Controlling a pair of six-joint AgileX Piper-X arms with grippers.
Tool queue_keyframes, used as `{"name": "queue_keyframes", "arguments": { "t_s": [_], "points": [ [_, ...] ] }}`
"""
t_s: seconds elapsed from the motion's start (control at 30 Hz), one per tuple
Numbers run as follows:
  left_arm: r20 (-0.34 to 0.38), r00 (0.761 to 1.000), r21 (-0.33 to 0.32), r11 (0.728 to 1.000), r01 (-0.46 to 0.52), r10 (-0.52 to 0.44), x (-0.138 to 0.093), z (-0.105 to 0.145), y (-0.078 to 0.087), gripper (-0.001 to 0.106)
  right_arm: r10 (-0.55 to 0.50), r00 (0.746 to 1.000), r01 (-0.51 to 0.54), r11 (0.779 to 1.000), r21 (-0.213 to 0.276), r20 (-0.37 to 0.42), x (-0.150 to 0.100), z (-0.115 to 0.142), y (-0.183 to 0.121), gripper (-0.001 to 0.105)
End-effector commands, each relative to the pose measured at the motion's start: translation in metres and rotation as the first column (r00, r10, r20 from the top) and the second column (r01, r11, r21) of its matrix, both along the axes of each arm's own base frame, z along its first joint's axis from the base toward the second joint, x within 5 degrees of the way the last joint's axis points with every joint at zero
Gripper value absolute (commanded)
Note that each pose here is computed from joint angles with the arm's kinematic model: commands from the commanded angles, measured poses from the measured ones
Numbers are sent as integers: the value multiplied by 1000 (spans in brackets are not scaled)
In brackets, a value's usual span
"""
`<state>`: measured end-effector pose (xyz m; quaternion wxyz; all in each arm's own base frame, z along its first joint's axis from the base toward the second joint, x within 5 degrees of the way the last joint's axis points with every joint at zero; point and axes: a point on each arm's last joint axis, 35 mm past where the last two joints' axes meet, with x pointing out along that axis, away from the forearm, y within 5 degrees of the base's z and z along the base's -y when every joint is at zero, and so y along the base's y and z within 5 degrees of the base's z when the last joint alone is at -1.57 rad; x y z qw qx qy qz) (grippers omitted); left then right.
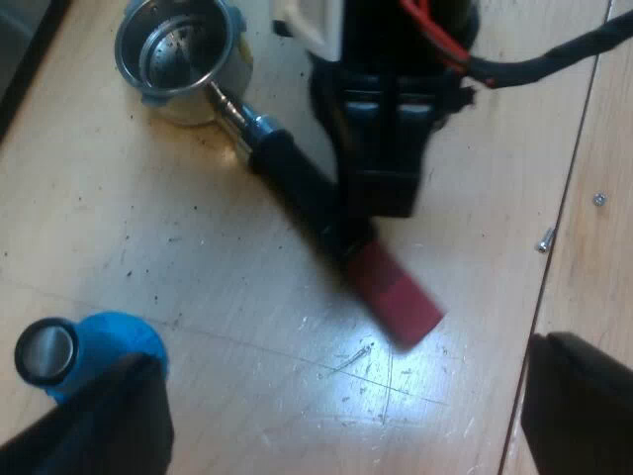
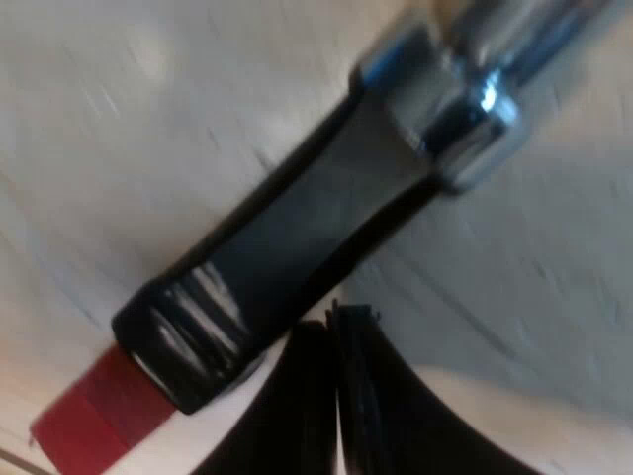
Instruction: Put the handle in the coffee machine
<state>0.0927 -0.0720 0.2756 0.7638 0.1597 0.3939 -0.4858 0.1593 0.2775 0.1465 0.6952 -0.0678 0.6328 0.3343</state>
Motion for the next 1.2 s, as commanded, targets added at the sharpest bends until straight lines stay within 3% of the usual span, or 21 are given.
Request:
{"name": "queue_keyframes", "arguments": {
  "t_s": [0.03, 0.27, 0.43, 0.53, 0.8, 1.03, 1.2],
  "points": [
    [29, 1000, -19, 1000, 1, -1, 1, 5, 0, 74, 20, 988, -46, 985, 166, 152, 13, 19, 23, 0],
    [50, 999, -28, 1000, 5, -4, 3, 6, -1, 74, -76, 986, 40, 972, 230, 151, 21, 9, 33, 0],
    [55, 998, -26, 1000, 10, -9, 3, 6, -1, 74, -114, 977, 70, 970, 234, 179, 24, 11, 35, 0],
    [55, 998, -26, 1000, 11, -9, 3, 6, -1, 74, -111, 981, 66, 962, 265, 159, 23, 20, 36, 0],
    [68, 998, -33, 999, 11, -9, 4, 7, -2, 74, -123, 976, 70, 959, 276, 180, 14, 58, 21, 0],
    [108, 994, -91, 996, 0, 10, 9, 12, -6, 74, -113, 958, 47, 969, 244, 264, 3, 99, -5, 0],
    [113, 993, -163, 987, -4, 23, 12, 18, -9, 78, -96, 965, 62, 988, 144, 243, 5, 115, -28, 0]
  ]
}}
